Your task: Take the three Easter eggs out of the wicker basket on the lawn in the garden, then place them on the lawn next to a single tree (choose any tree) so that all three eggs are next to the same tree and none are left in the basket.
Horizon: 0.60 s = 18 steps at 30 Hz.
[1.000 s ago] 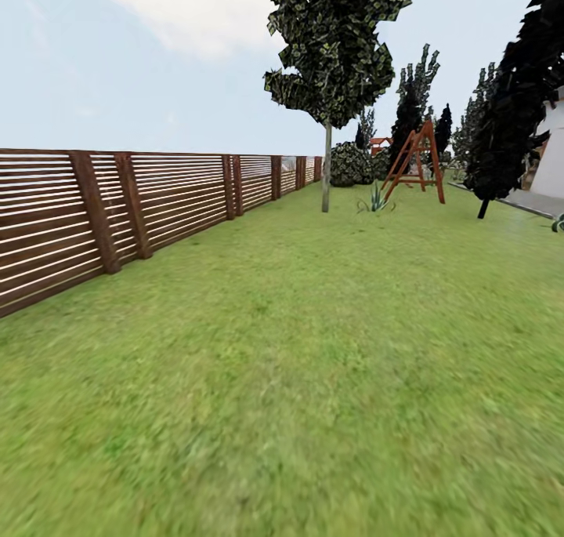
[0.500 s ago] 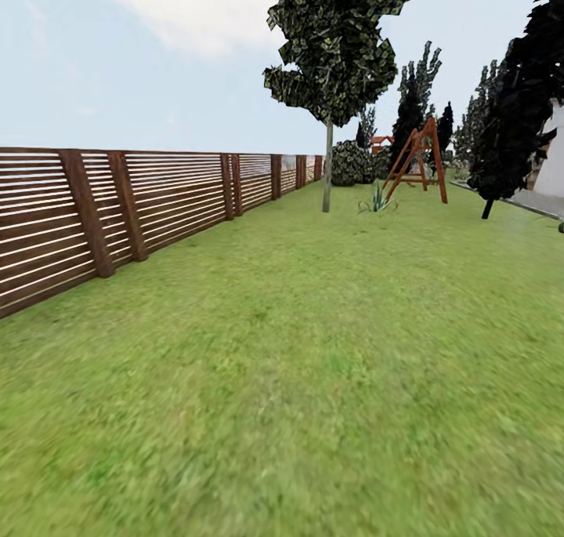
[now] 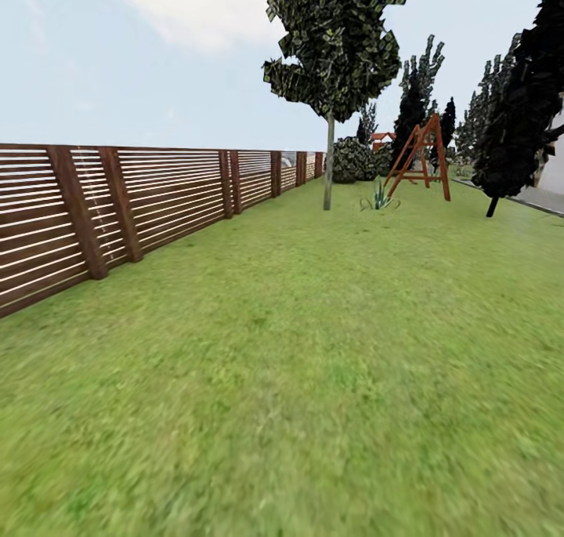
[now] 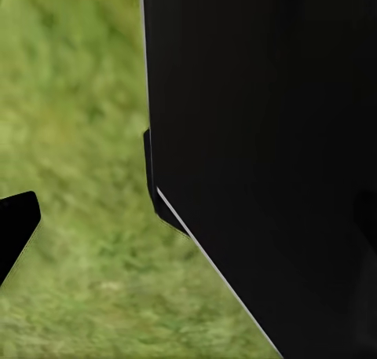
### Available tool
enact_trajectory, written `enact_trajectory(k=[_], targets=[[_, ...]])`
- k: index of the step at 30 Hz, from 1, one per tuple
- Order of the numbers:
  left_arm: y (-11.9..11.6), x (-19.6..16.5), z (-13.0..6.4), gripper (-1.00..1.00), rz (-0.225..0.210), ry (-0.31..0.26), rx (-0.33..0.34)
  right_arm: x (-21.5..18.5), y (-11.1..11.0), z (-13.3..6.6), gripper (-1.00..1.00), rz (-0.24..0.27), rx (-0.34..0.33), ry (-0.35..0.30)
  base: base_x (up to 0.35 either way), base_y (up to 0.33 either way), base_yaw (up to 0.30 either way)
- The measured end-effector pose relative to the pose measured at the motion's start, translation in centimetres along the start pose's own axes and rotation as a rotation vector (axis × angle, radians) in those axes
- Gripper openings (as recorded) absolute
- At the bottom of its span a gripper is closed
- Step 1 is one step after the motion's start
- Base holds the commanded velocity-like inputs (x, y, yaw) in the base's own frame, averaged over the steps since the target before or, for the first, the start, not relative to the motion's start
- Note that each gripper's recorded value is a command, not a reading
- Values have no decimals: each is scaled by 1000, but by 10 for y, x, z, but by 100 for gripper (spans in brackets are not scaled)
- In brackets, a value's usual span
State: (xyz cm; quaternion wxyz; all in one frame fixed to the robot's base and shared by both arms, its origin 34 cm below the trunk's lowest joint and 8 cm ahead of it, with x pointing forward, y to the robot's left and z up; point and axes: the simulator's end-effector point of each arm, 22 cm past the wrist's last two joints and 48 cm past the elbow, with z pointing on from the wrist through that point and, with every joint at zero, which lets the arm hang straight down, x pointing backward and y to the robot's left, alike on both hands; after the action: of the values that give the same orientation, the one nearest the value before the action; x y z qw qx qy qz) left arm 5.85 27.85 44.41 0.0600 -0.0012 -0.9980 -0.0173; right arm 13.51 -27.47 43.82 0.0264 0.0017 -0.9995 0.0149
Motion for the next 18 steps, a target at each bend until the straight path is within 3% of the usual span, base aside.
enact_trajectory(k=[18], targets=[[0, 3, 0, 100, 0, 8, 0, 2, -1, 0, 100, 11, 1, 4, 333, 0, 0]])
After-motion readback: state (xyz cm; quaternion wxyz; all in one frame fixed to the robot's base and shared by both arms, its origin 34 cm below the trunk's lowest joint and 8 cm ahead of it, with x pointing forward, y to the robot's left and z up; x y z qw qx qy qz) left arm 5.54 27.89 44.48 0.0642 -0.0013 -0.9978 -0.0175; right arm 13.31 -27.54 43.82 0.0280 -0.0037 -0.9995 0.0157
